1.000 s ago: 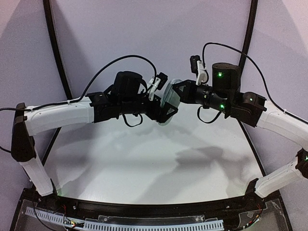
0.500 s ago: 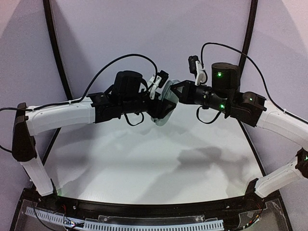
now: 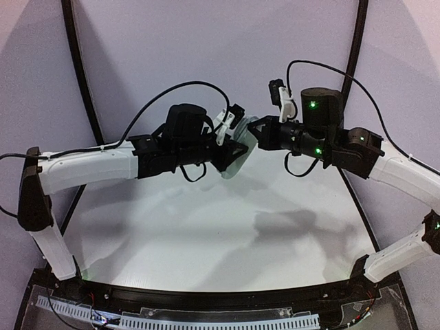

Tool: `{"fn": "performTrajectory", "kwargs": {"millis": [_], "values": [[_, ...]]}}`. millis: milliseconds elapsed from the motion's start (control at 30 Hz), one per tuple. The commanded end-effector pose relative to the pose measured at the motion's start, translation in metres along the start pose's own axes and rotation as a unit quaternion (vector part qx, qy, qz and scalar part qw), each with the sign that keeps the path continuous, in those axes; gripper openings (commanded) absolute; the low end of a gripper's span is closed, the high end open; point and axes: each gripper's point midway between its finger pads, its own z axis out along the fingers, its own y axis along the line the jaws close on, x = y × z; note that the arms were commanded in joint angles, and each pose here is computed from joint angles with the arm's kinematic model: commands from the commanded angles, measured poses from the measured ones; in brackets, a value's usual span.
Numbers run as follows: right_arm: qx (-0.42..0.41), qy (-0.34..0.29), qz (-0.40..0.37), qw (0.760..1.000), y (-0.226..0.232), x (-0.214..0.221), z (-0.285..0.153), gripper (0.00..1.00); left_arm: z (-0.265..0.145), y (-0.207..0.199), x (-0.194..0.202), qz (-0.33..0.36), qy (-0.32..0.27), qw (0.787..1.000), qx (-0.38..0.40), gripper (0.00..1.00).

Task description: Open the umbrella

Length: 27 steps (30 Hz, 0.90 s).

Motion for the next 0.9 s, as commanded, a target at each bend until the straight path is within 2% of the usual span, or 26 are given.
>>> {"fn": "performTrajectory", "kwargs": {"millis": [0, 167, 267, 367, 567, 867], "values": [[0.137, -0.042, -0.064, 0.988, -0.044, -0.031, -0.020, 0.00, -0.013, 0.005, 0.042, 0.037, 0.067, 0.997, -0.022, 0.01], [0.242, -0.034, -0.126, 0.961, -0.080, -0.038, -0.030, 0.00, -0.026, -0.003, 0.067, 0.057, 0.109, 0.992, -0.003, 0.01], [0.267, -0.014, -0.142, 0.953, -0.094, -0.036, -0.028, 0.00, -0.034, -0.004, 0.076, 0.068, 0.124, 0.990, -0.003, 0.01], [0.264, 0.008, -0.137, 0.955, -0.103, -0.028, -0.023, 0.00, -0.045, -0.008, 0.076, 0.066, 0.113, 0.991, 0.010, 0.01], [0.194, 0.061, -0.087, 0.975, -0.107, -0.001, -0.006, 0.00, -0.068, -0.034, 0.043, 0.031, 0.027, 0.996, 0.084, 0.01], [0.048, 0.166, -0.016, 0.985, -0.094, 0.047, 0.008, 0.00, -0.107, -0.069, -0.009, 0.001, -0.074, 0.978, 0.196, 0.01]]}}
